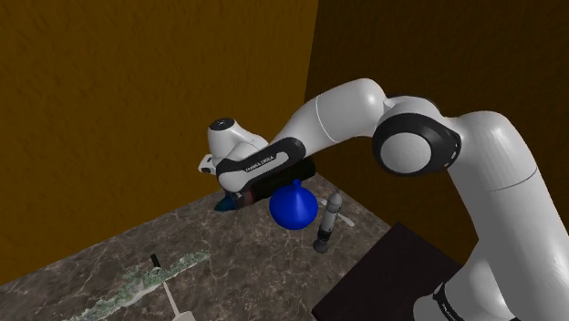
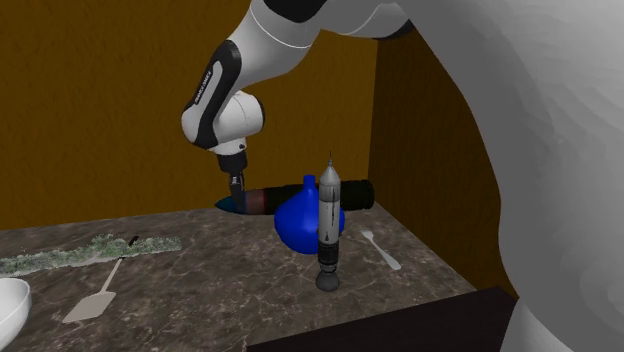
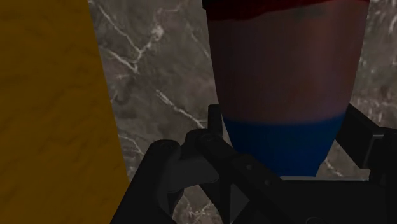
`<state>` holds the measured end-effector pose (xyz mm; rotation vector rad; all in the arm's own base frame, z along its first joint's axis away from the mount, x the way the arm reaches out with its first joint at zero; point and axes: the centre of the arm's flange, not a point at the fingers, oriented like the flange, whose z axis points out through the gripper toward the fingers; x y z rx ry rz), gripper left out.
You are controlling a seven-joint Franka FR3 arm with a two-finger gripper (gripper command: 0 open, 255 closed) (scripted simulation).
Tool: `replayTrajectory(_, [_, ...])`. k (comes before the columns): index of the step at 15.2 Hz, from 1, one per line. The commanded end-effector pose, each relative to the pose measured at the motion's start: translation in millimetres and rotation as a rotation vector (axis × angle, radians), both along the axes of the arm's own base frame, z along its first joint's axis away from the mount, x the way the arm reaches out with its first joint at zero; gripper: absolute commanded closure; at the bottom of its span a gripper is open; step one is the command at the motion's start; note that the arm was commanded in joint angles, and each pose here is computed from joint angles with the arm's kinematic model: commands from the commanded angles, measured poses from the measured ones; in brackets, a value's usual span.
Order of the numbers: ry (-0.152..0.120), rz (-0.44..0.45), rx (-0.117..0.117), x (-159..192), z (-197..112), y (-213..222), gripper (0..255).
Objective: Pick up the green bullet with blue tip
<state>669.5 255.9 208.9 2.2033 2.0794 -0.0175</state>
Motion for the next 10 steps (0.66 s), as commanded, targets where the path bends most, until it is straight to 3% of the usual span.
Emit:
replayTrajectory(1, [-0.003, 0.001, 0.001, 0.4, 11.1, 1.0, 255])
replayTrajectory(10, [-0.003, 0.001, 0.001, 0.5, 48.9, 1.0, 255])
